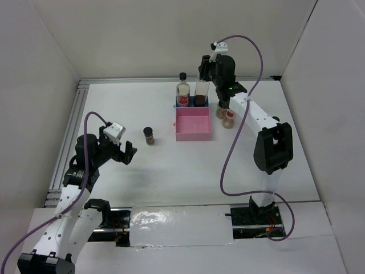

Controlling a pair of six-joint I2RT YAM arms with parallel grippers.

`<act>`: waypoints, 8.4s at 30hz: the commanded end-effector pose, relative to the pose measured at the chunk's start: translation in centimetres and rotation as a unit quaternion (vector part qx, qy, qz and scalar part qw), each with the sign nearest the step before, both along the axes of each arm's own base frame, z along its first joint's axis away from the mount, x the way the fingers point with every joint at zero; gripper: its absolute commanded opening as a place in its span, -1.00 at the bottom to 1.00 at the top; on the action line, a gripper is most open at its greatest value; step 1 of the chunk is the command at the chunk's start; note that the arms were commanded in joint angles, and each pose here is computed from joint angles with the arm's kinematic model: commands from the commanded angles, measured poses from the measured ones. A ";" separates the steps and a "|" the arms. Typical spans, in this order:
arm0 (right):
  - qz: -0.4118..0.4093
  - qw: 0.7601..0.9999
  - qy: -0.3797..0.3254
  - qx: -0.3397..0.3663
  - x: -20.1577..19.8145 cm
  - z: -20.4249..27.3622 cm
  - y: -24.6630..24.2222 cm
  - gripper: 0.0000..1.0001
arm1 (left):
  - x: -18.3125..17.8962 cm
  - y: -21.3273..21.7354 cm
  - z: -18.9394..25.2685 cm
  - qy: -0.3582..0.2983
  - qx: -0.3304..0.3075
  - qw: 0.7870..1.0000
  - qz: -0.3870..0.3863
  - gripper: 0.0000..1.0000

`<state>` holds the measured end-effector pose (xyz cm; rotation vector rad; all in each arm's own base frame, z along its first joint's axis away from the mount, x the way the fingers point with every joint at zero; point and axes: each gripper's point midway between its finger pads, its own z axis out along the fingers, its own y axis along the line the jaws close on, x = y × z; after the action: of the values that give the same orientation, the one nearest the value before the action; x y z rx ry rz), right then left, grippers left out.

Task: Organize the condiment bottles

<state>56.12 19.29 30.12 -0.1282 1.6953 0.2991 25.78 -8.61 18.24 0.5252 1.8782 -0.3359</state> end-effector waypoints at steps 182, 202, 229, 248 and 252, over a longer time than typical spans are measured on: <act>0.143 0.958 0.191 -0.158 -8.5 -15.4 12.0 0.52 | -0.4 -1.0 -0.8 -0.009 -0.008 0.999 -0.053 0.98; 0.070 0.980 0.173 -0.072 -14.4 -6.4 1.4 -0.58 | -0.8 -1.1 -0.6 -0.010 -0.014 0.998 -0.056 0.97; -0.043 0.953 0.263 -0.145 -2.2 -17.1 -11.5 0.91 | -0.3 -0.4 -0.1 -0.019 0.000 0.999 -0.039 0.98; -0.095 0.975 0.153 -0.131 -1.9 -7.3 -12.5 -0.97 | 0.0 -0.4 -0.1 -0.020 0.002 0.999 -0.039 0.98; -0.105 0.981 0.105 -0.126 -3.3 -2.9 -12.1 -1.00 | 0.1 -0.5 0.1 -0.023 0.001 0.999 -0.040 0.98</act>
<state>53.05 6.71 16.01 -0.1563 2.2136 -0.0602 25.19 -9.06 16.57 0.5922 1.8740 -0.3900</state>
